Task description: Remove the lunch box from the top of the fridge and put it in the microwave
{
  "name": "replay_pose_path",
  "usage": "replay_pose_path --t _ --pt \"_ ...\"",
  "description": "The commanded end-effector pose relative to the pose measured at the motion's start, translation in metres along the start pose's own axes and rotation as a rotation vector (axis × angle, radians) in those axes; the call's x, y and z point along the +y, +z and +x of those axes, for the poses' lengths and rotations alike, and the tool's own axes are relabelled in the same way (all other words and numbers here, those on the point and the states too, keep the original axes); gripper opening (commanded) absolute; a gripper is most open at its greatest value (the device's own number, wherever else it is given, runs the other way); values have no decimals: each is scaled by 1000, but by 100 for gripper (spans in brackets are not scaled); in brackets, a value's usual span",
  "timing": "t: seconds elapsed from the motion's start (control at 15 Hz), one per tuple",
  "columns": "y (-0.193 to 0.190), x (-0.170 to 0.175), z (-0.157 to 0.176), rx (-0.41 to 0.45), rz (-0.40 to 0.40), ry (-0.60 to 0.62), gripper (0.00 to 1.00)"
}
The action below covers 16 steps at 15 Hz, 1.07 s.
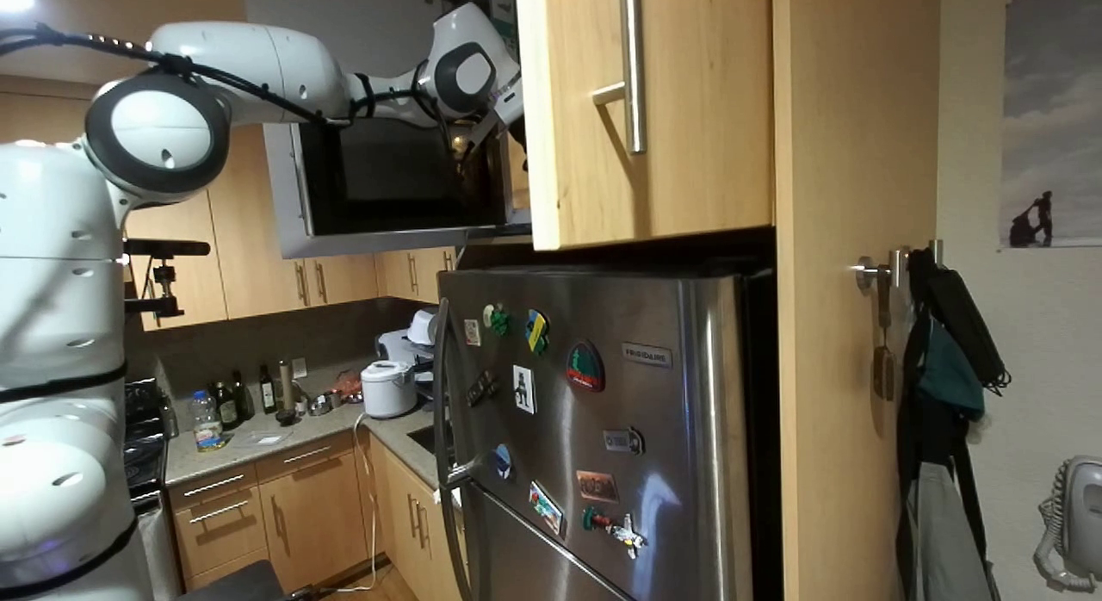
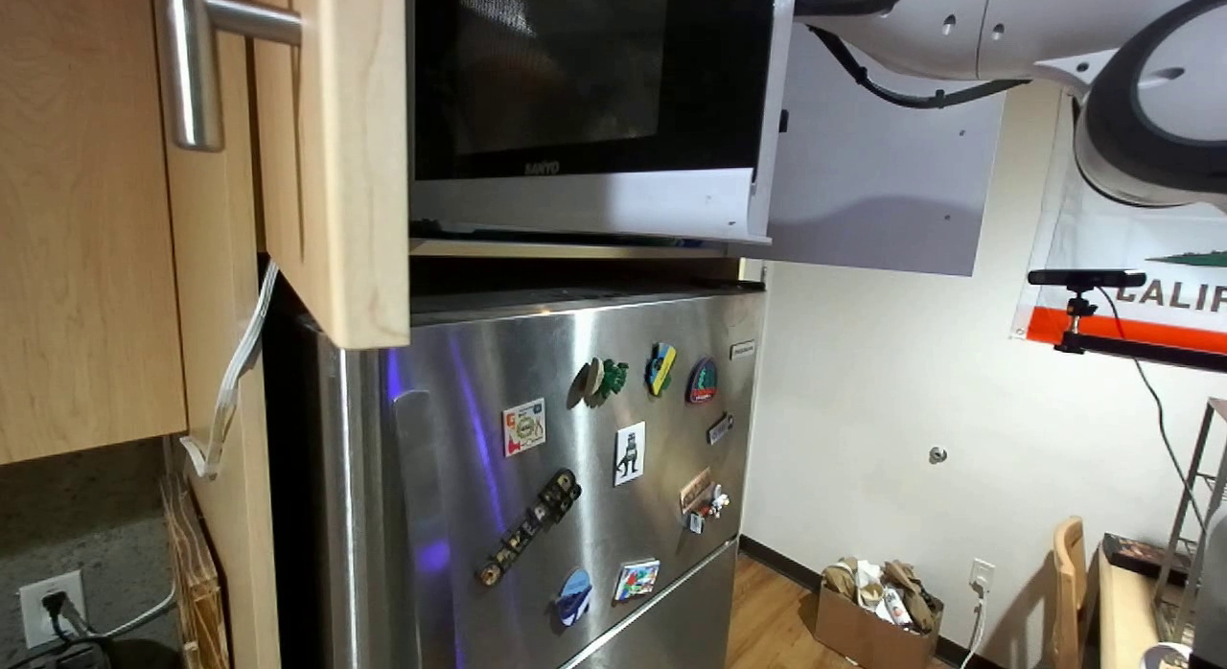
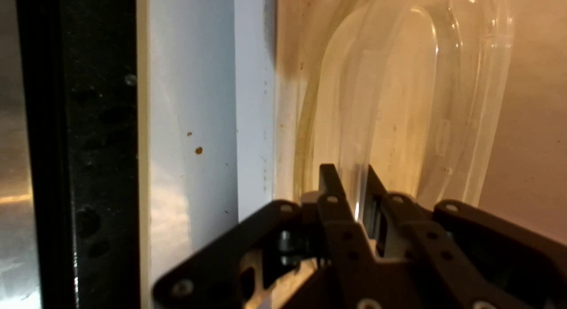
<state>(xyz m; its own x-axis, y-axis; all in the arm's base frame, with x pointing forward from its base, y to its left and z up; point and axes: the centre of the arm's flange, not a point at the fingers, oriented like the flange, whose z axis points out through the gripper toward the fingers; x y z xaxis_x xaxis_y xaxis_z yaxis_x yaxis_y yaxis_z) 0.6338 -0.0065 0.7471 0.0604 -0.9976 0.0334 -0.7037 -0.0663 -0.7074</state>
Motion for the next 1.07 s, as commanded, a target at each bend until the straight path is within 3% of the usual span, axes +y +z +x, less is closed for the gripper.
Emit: replay_pose_path --t 0.0,0.2,0.27,0.33,0.4,0.87,1.0 --pt "1 -14 -1 6 -16 -19 4" --pt "3 -17 -2 6 -19 -26 6" --pt "3 -18 -2 5 -21 -27 24" --pt "4 -18 -2 5 -26 -27 25" --pt "3 -19 -2 6 -28 -26 38" --pt "-3 -25 2 8 -26 -23 89" --pt "-8 -26 4 11 -20 -20 100"
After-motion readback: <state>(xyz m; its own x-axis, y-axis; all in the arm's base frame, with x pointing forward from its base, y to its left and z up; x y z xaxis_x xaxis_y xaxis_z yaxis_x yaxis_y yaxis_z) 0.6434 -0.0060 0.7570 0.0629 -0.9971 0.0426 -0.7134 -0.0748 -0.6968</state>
